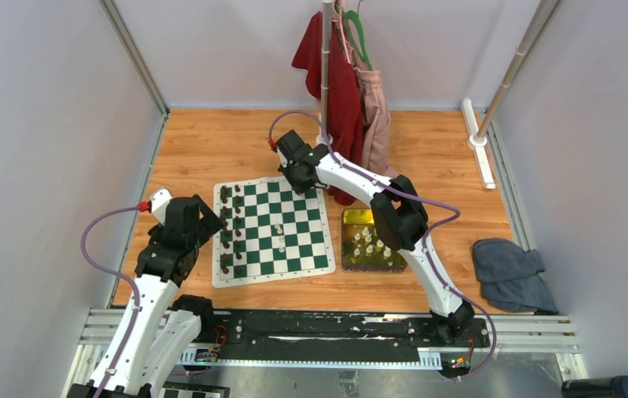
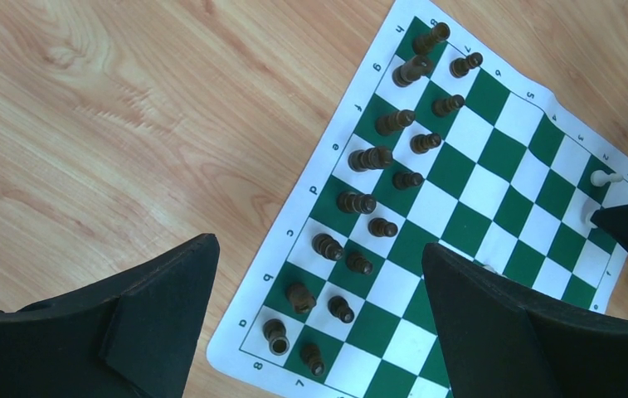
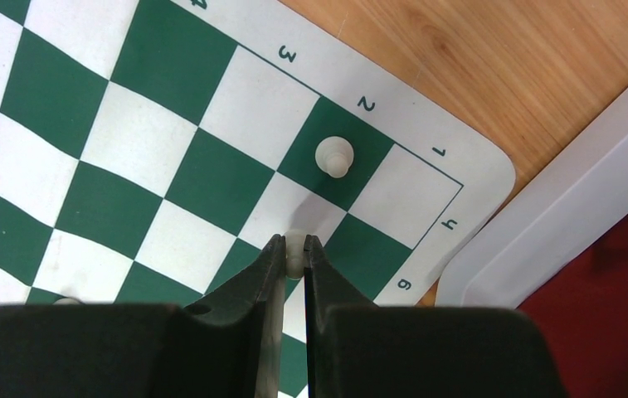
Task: Set up the chess pieces on the board
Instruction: Place the chess piece on the chessboard.
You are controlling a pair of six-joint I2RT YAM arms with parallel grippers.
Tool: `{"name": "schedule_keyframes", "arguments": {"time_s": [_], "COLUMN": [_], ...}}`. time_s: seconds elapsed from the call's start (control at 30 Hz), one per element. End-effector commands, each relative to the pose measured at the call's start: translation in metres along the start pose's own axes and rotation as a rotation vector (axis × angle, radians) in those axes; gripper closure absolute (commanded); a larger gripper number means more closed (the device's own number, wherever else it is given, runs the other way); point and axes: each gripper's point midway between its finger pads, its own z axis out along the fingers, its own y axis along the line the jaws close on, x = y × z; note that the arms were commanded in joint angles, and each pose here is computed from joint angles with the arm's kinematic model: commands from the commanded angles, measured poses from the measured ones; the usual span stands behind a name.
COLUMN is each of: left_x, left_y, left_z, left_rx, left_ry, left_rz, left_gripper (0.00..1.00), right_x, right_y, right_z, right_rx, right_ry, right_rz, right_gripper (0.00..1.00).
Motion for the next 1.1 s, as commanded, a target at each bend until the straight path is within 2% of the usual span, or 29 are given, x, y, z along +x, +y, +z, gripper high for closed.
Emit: {"name": "schedule_keyframes", "arguments": {"time_s": [0.0, 1.07], "left_x": [0.000, 0.005], "left_y": [0.002, 0.007], "left_z": [0.004, 0.002], "left_rx": [-0.007, -0.012], "left_ry": [-0.007, -0.007], "left_rz": [0.003, -0.005], "left_gripper": [0.00, 0.00], "right_x": [-0.003, 0.008], "right_y": [-0.004, 0.009], "right_z": [0.003, 0.011], "right_rx": [-0.003, -0.038], "right_ry": [0.005, 0.038], "right_rz": [0.007, 0.005], "right_gripper": [1.00, 1.00]}}
